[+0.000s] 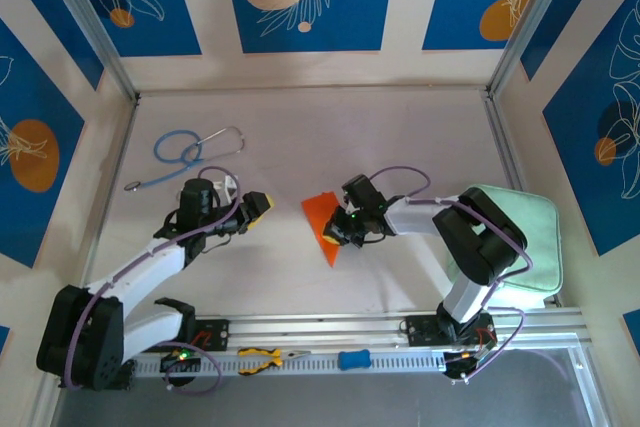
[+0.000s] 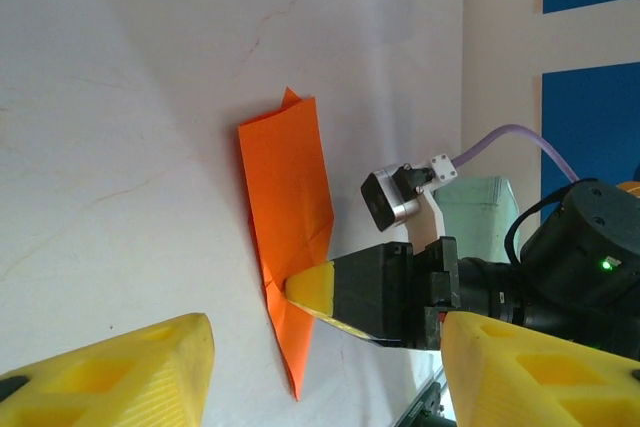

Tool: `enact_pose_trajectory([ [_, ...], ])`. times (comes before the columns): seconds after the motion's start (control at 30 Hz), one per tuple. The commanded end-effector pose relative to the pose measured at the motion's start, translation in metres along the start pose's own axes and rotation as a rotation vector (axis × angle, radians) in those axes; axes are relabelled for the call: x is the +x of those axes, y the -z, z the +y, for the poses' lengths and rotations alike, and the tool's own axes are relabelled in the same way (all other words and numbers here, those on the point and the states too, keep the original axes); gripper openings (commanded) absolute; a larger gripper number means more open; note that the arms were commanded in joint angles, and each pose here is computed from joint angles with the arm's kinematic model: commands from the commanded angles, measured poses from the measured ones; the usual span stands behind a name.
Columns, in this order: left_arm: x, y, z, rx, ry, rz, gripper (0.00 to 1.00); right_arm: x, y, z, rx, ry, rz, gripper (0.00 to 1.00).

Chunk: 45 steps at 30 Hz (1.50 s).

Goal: Fold a paper plane with a square sheet of paper (pick it up from the middle)
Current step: Rotate the paper at the center of the table, then fold the wing for the fifth time at the center of the table.

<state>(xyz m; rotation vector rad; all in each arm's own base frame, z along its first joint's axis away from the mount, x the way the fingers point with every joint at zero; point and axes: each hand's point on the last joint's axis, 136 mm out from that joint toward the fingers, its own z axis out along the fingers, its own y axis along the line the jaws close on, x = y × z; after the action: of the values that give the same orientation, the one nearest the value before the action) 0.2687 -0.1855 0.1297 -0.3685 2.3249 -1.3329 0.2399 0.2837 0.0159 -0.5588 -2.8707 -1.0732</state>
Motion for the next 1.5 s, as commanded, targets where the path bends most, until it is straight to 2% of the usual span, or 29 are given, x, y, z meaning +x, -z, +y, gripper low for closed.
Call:
enact_pose_trajectory([
  [0.0, -0.006, -0.002, -0.012, 0.035, -0.006, 0.001, 0.59, 0.000, -0.009, -0.017, 0.032, -0.205, -0.061, 0.09],
  [0.17, -0.004, -0.009, -0.016, 0.053, -0.004, 0.018, 0.53, 0.006, -0.014, -0.003, -0.020, -0.282, -0.151, 0.09],
  [0.37, 0.003, -0.024, -0.023, 0.034, -0.035, 0.065, 0.45, -0.002, 0.020, 0.032, -0.051, -0.094, -0.213, 0.15],
  [0.6, 0.022, -0.066, -0.033, 0.018, -0.083, 0.185, 0.30, -0.024, 0.054, 0.015, -0.118, 0.010, -0.191, 0.19],
  [0.73, 0.034, -0.094, -0.035, 0.016, -0.088, 0.246, 0.25, -0.030, 0.060, 0.008, -0.138, 0.036, -0.128, 0.20],
  [0.93, 0.034, -0.117, -0.014, -0.061, -0.074, 0.255, 0.22, -0.030, 0.060, 0.010, -0.153, 0.099, -0.085, 0.27],
  [1.13, 0.033, -0.129, -0.004, -0.082, -0.074, 0.272, 0.21, -0.028, 0.053, 0.013, -0.141, 0.136, -0.023, 0.35],
  [1.47, 0.050, -0.139, 0.037, -0.139, -0.024, 0.306, 0.17, -0.029, 0.041, 0.001, -0.078, 0.114, 0.011, 0.37],
])
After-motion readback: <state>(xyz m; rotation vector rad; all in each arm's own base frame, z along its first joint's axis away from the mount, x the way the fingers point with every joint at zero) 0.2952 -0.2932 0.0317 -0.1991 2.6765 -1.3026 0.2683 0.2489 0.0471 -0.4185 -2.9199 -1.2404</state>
